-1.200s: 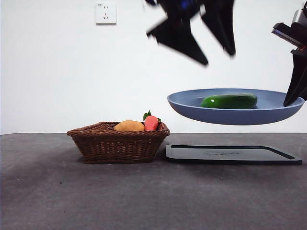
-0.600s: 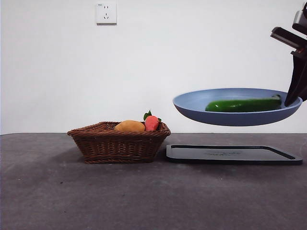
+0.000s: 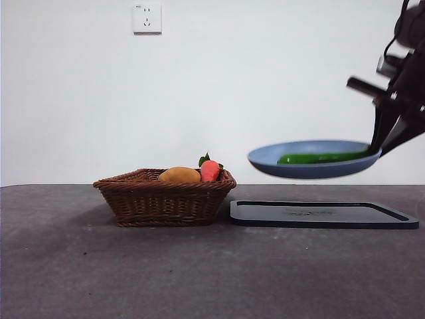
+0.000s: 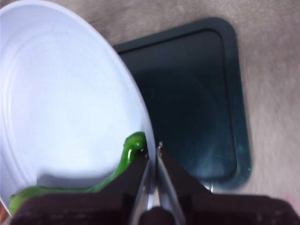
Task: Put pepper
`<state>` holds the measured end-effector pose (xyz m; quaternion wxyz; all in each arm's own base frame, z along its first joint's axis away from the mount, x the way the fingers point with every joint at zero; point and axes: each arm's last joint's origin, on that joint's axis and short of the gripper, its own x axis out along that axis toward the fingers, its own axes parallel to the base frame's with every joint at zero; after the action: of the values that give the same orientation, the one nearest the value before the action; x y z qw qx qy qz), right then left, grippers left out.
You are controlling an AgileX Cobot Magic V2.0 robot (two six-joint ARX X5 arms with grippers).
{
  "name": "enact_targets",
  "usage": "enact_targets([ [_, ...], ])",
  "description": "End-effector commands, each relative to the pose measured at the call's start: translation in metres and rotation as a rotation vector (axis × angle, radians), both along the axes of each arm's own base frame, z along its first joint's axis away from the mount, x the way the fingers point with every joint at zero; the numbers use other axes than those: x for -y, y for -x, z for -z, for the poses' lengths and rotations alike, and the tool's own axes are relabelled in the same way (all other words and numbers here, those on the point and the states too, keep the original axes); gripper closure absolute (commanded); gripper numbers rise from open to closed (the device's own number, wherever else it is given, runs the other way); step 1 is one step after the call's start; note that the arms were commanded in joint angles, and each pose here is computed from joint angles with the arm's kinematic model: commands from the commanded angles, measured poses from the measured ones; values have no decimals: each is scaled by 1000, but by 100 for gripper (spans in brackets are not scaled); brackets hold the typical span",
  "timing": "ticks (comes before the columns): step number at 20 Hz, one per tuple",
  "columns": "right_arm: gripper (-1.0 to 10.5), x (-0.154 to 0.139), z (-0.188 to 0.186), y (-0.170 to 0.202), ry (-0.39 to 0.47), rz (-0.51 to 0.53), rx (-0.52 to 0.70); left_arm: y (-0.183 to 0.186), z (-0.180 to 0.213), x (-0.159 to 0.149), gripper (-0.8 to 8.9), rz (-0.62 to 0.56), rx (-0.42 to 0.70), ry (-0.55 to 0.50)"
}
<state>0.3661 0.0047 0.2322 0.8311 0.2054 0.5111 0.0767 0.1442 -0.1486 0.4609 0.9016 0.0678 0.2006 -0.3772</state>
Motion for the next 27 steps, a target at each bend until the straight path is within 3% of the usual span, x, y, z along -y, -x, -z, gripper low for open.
enact_targets([
  [1, 941, 0, 14, -16, -10, 4, -1, 1, -4, 1, 542, 10, 16, 2],
  [7, 941, 0, 48, -33, -12, 3, -14, 1, -4, 1, 542, 10, 9, 1],
  [14, 934, 0, 60, -36, -4, -7, -35, 1, -4, 1, 542, 8, 6, 4],
  [19, 795, 0, 60, -35, -3, -7, -44, 1, -4, 1, 542, 8, 5, 4],
  [21, 790, 2, 59, -35, -5, -4, -42, 1, -4, 1, 542, 8, 5, 4],
  [23, 790, 5, 49, -32, -5, 3, -23, 1, -4, 1, 542, 8, 5, 4],
  [27, 790, 9, -9, -11, 6, 3, 112, 1, -4, 1, 542, 9, 5, 2],
])
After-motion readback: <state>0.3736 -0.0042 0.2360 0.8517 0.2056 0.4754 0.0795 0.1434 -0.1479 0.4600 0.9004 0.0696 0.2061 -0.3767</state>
